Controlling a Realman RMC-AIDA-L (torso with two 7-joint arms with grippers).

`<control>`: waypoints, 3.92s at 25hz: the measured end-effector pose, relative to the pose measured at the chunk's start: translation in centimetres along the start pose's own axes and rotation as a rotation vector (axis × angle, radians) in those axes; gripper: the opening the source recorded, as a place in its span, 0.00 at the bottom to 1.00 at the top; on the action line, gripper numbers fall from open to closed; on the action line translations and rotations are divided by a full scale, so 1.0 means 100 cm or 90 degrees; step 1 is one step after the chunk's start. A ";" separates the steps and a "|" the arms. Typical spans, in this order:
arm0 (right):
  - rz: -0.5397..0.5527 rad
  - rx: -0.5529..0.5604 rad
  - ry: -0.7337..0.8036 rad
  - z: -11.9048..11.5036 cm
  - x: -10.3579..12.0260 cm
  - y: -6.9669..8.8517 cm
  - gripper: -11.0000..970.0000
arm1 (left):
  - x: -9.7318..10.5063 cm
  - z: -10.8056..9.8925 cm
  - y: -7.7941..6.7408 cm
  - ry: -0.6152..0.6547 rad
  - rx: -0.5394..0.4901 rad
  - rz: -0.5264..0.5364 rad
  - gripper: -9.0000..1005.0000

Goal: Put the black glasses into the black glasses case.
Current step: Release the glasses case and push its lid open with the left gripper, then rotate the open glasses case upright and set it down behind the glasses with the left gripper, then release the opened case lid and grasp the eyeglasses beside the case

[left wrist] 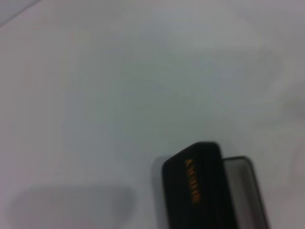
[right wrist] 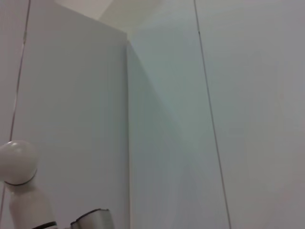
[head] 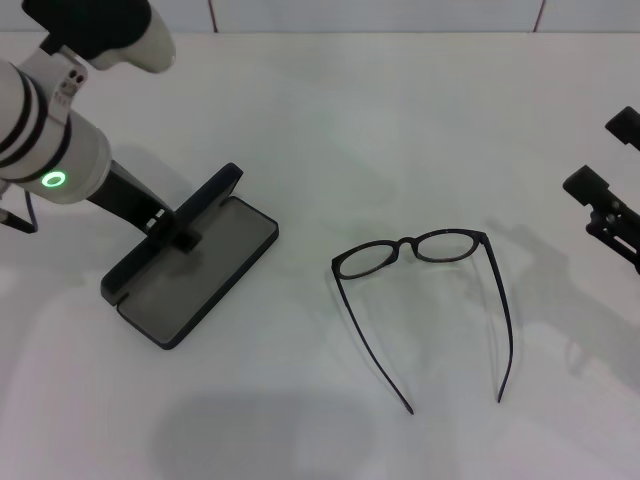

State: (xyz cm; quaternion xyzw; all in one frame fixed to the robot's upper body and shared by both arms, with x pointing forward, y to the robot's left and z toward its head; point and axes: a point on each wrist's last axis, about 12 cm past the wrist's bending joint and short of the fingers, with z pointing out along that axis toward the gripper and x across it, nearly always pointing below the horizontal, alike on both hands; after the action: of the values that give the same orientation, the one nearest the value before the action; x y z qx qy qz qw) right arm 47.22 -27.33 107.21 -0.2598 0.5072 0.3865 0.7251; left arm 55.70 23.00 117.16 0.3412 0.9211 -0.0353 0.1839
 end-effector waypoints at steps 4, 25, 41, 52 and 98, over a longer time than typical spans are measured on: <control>0.002 0.012 0.000 -0.001 0.000 -0.001 0.78 | -0.002 0.005 -0.005 0.028 -0.038 0.014 0.60; 0.013 0.017 0.010 -0.006 0.004 0.003 0.78 | -0.025 -0.014 -0.026 -0.015 -0.069 0.101 0.21; 0.111 -0.218 0.069 0.017 0.020 0.044 0.78 | -0.085 0.026 -0.075 -0.183 -0.132 0.447 0.22; 0.124 -0.209 0.073 0.017 0.021 0.043 0.78 | -0.088 0.061 -0.090 -0.165 -0.135 0.560 0.22; 0.113 -0.197 0.114 0.013 0.012 0.017 0.78 | -0.071 -0.004 -0.087 -0.307 -0.149 0.428 0.53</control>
State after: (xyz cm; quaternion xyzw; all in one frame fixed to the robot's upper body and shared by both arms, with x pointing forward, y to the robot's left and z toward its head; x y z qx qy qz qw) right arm 46.72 -25.01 106.57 -0.3554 0.5254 0.4977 0.5916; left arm 54.99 12.00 119.57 0.5815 0.6871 0.0524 0.4324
